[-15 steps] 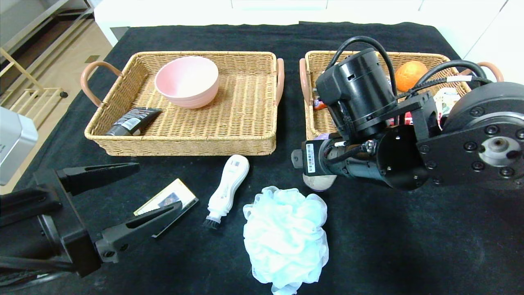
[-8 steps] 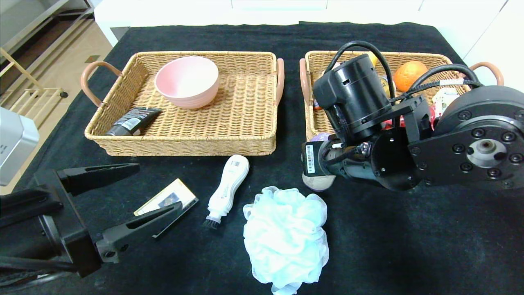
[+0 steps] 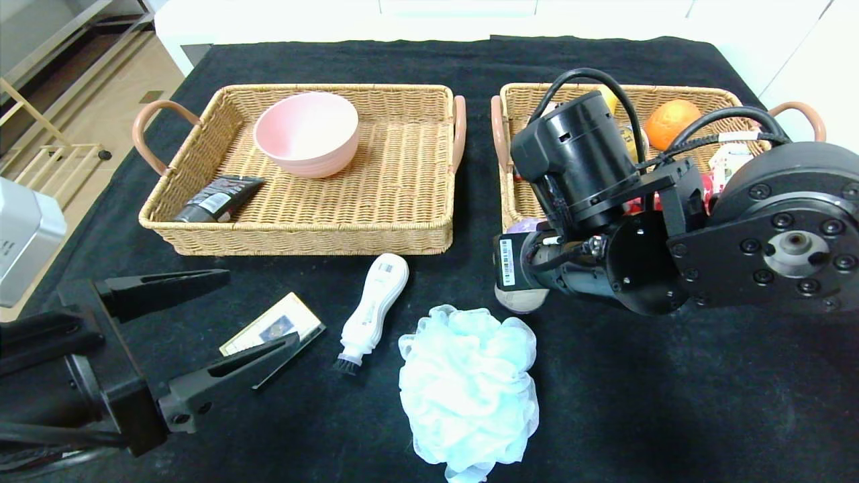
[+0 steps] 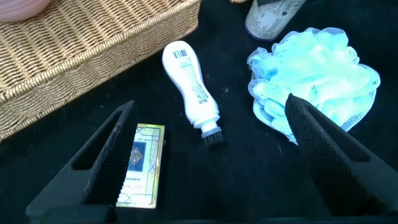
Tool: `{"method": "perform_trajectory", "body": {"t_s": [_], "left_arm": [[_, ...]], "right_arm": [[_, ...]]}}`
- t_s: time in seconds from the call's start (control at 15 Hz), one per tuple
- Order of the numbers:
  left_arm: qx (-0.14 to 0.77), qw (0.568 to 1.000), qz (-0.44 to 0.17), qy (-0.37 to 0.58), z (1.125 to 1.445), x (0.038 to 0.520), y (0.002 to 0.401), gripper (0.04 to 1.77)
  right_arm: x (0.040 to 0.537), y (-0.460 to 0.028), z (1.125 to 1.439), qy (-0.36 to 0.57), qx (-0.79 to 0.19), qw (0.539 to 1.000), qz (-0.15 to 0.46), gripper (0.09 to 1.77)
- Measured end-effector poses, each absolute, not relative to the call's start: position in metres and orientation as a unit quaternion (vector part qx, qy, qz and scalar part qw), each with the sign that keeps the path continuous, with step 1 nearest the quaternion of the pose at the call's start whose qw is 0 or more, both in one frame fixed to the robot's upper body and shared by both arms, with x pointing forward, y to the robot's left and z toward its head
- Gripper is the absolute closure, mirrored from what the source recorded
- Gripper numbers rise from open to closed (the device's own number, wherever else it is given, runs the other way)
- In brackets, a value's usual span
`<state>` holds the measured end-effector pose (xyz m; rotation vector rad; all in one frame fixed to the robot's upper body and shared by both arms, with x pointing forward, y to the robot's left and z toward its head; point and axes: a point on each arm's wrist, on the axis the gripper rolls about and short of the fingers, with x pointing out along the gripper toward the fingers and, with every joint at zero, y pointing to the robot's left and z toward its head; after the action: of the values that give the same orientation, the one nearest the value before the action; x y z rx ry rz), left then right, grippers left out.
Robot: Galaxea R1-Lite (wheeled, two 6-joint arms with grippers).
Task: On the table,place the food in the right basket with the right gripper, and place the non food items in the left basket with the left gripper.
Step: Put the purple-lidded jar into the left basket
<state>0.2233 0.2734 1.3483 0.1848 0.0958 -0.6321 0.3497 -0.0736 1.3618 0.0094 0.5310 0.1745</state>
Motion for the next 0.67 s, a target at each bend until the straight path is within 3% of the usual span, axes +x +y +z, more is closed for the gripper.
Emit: {"method": "perform_trajectory", "body": {"t_s": [0.27, 0.67], "left_arm": [[0.097, 0.945, -0.31, 0.042, 1.349, 0.223, 0.274, 0.09], [0.098, 0.949, -0.298, 0.038, 1.352, 0.224, 0.277, 0.09]], "right_arm": [[0.336, -0.077, 1.377, 0.246, -0.023, 0.963, 0.104, 0.84], [0.323, -0.08, 1.429, 0.169, -0.008, 0.977, 0.133, 0.85]]}}
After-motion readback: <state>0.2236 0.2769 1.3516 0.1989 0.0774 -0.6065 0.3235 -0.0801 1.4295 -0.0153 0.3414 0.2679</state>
